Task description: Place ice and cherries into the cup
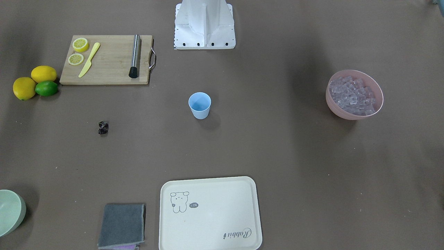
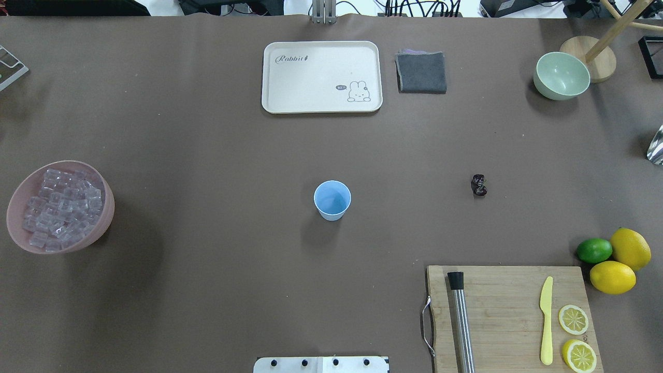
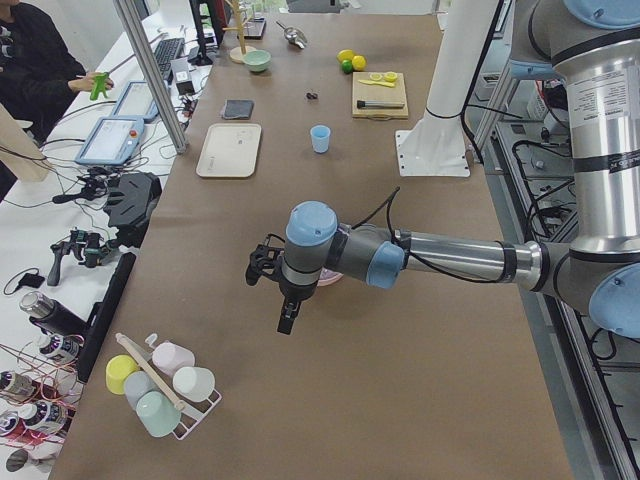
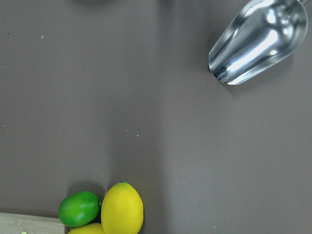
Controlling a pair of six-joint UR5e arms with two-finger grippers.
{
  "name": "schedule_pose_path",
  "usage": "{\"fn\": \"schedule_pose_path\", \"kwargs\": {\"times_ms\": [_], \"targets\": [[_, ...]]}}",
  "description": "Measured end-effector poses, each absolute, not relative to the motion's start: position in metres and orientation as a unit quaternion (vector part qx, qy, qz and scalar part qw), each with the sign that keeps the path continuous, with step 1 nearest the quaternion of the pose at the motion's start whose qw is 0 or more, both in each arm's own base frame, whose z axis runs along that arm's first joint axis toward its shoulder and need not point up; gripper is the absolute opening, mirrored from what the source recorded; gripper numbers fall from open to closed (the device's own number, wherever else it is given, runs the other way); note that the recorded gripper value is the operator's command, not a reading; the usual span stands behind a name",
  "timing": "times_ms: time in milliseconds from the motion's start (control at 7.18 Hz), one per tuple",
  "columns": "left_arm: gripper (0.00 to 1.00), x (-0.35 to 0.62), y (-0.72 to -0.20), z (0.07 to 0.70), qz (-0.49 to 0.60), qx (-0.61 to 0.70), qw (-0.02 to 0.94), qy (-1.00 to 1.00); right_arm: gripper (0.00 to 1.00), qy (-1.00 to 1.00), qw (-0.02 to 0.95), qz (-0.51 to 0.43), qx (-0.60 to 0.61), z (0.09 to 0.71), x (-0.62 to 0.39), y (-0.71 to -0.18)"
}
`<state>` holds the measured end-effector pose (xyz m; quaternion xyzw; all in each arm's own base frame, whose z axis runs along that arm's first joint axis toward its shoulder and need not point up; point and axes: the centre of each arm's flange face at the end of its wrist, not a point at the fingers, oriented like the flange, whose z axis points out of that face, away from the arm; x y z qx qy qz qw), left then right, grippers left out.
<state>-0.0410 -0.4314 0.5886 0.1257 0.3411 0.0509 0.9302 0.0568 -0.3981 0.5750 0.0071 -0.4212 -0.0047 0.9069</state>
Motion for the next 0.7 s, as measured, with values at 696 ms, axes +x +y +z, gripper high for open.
{"fn": "schedule_pose_path", "kwargs": {"times_ms": [696], "targets": [[0.98,-0.0399,-0.4337,0.5891,0.051,0.125,0.93,0.342,1.0,-0.421,0.907,-0.004,0.006,0.5761,0.0563,-0.3987]]}}
